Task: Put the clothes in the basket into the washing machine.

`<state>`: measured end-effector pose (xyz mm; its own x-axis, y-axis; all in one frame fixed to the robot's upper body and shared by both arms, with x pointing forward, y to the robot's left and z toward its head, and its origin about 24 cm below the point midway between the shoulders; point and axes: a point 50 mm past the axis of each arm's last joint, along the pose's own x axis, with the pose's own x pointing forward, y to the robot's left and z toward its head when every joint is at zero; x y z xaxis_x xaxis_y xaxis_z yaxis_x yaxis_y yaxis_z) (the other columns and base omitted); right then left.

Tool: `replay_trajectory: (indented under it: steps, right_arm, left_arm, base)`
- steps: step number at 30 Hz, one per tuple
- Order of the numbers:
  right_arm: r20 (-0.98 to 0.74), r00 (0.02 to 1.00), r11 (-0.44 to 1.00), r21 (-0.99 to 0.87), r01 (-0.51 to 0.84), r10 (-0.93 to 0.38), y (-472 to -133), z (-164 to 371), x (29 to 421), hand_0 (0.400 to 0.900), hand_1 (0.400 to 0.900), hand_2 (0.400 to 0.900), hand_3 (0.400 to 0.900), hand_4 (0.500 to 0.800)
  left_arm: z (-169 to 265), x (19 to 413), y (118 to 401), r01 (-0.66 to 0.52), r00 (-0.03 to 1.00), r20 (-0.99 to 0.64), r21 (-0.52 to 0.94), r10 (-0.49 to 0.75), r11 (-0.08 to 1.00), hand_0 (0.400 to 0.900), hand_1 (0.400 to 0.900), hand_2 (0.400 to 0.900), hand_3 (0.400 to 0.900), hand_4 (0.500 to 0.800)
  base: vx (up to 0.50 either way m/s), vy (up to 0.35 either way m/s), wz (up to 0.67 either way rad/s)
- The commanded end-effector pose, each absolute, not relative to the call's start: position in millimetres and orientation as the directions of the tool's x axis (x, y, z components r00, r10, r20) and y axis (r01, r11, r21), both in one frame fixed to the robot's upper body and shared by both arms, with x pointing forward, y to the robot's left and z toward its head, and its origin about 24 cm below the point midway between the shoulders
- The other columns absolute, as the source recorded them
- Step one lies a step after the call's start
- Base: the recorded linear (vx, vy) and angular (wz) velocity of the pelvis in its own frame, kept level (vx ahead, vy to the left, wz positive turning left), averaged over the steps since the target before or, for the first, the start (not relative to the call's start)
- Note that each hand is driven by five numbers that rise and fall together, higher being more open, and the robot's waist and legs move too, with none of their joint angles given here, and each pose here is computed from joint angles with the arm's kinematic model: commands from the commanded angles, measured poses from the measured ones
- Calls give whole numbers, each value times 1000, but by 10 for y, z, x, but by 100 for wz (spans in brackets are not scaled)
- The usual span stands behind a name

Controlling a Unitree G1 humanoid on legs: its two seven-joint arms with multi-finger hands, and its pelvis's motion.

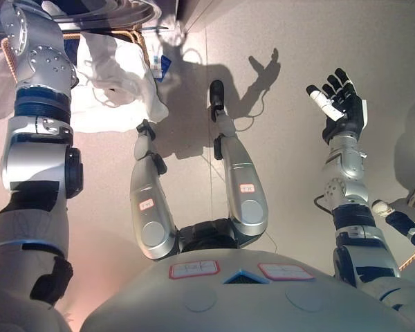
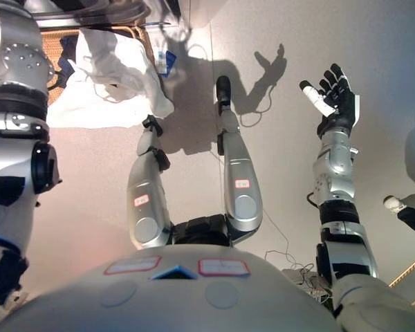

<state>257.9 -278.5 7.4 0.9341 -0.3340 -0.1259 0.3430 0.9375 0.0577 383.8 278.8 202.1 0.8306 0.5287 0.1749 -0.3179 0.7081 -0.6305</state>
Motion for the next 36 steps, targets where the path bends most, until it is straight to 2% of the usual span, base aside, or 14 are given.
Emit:
replay_trajectory:
  steps: [1,12,16,17,18,19,20,23,25,27,30,31,35,36]
  right_arm:
    - [-114,910,917,-22,399,-399,-3093,49,2266,900,900,900,900,800]
    - [-117,911,918,-30,395,-395,-3120,49,2250,900,900,900,900,800]
    - [-115,913,920,-37,391,-393,-3133,58,2250,900,900,900,900,800]
    - [-115,913,920,-41,390,-392,-3135,57,2247,900,900,900,900,800]
    - [-112,915,922,-46,385,-388,-3137,63,2248,900,900,900,900,800]
    - [-112,915,922,-54,384,-387,-3146,65,2238,900,900,900,900,800]
    - [-108,915,922,-58,384,-388,-3154,72,2234,900,900,900,900,800]
    - [-90,918,922,-81,379,-386,-3186,110,2232,900,900,900,900,800]
    - [-67,916,916,-101,388,-395,-3223,146,2214,900,900,900,900,800]
    - [-58,914,912,-115,393,-402,-3237,154,2214,900,900,900,900,800]
    - [-46,910,907,-121,404,-412,-3266,170,2197,900,900,900,900,800]
    - [-39,910,907,-120,405,-412,-3270,184,2198,900,900,900,900,800]
    - [-23,909,904,-120,411,-416,-3282,213,2193,900,900,900,900,800]
    - [-20,908,903,-116,413,-418,-3284,217,2194,900,900,900,900,800]
  left_arm:
    - [2612,3819,2730,-192,768,448,-520,458,832,400,400,400,400,500]
    - [2633,3815,2776,-244,763,457,-450,457,859,400,400,400,400,500]
    - [2679,3811,2776,-292,758,479,-359,443,886,400,400,400,400,500]
    - [2703,3808,2776,-319,752,491,-312,439,895,543,543,543,543,586]
    - [2728,3812,2786,-366,750,502,-226,430,903,543,543,543,543,586]
    - [2758,3809,2788,-414,746,522,-122,413,902,900,900,900,900,800]
    - [2769,3808,2792,-442,741,531,-78,412,894,900,900,900,900,800]
    - [2821,3852,2763,-570,745,564,262,355,779,900,900,900,900,800]
    - [2925,3842,2676,-635,727,635,478,260,607,900,900,900,900,800]
    - [2937,3857,2658,-676,720,662,597,211,432,900,900,900,900,800]
    - [2989,3861,2685,-695,719,681,700,139,164,900,900,900,900,800]
    - [2981,3866,2694,-688,725,674,710,139,147,900,900,900,900,800]
    - [3008,3858,2700,-672,733,677,736,66,-84,900,900,900,900,800]
    - [3000,3864,2684,-662,742,668,744,58,-89,900,900,900,900,800]
  base:
    - [27,15,-9]
    - [6,3,-2]
    - [0,0,0]
    - [-93,-21,7]
    - [-99,-25,9]
    - [-103,-19,9]
    - [-3,-10,5]
    - [-3,-10,5]
    - [-5,-13,6]
    - [-4,-7,2]
    - [-6,0,-2]
    - [0,0,0]
    - [0,0,0]
    - [0,0,0]
